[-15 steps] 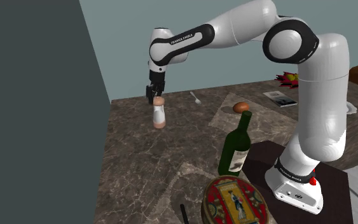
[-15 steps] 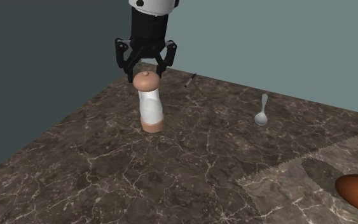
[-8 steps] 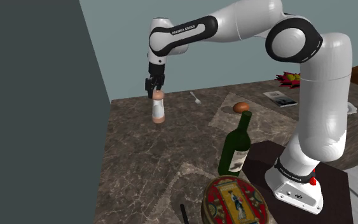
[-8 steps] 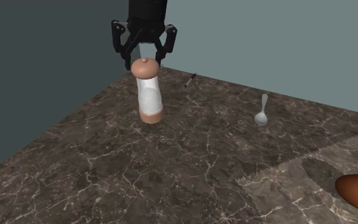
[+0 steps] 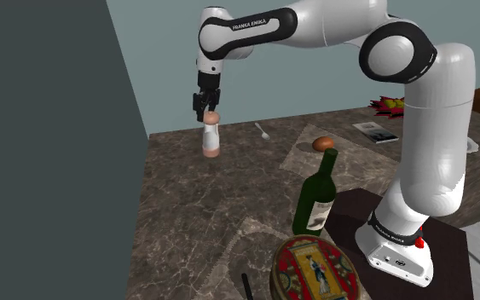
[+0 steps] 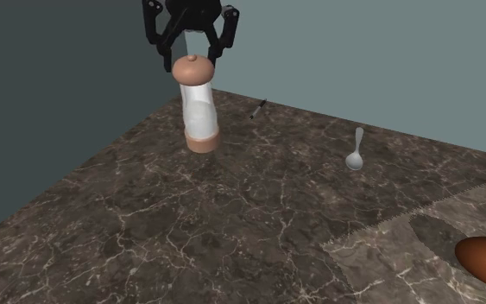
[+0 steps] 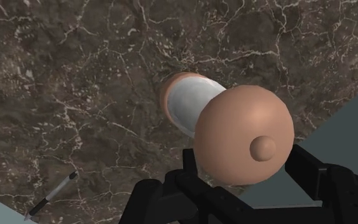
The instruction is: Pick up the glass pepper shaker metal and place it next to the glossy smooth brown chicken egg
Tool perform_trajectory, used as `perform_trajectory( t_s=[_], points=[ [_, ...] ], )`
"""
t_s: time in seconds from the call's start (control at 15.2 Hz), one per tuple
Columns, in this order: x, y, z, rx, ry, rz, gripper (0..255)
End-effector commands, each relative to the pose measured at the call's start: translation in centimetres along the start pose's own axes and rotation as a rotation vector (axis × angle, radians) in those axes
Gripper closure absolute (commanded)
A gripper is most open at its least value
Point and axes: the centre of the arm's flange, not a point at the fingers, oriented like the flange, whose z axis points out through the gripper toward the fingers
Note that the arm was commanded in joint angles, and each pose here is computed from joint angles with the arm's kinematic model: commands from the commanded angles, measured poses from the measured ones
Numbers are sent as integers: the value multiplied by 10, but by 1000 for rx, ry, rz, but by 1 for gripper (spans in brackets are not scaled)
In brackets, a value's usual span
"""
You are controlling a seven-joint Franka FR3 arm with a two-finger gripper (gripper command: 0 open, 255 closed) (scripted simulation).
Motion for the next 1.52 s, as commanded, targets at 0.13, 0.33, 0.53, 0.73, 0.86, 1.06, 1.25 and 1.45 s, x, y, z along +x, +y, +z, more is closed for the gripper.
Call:
perform_trajectory(
  t_s=[0.13,0.33,0.53,0.73,0.86,1.06,1.25,1.45],
  points=[
    [2,-3,-21,0,0,0,255],
    [3,-6,-37,0,0,0,255],
    [4,-9,-52,0,0,0,255],
    [5,-12,-68,0,0,0,255],
    [6,-14,-78,0,0,0,255],
    [8,-17,-94,0,0,0,255],
    [9,-20,-109,0,0,0,255],
    [10,-23,-125,0,0,0,255]
  ],
)
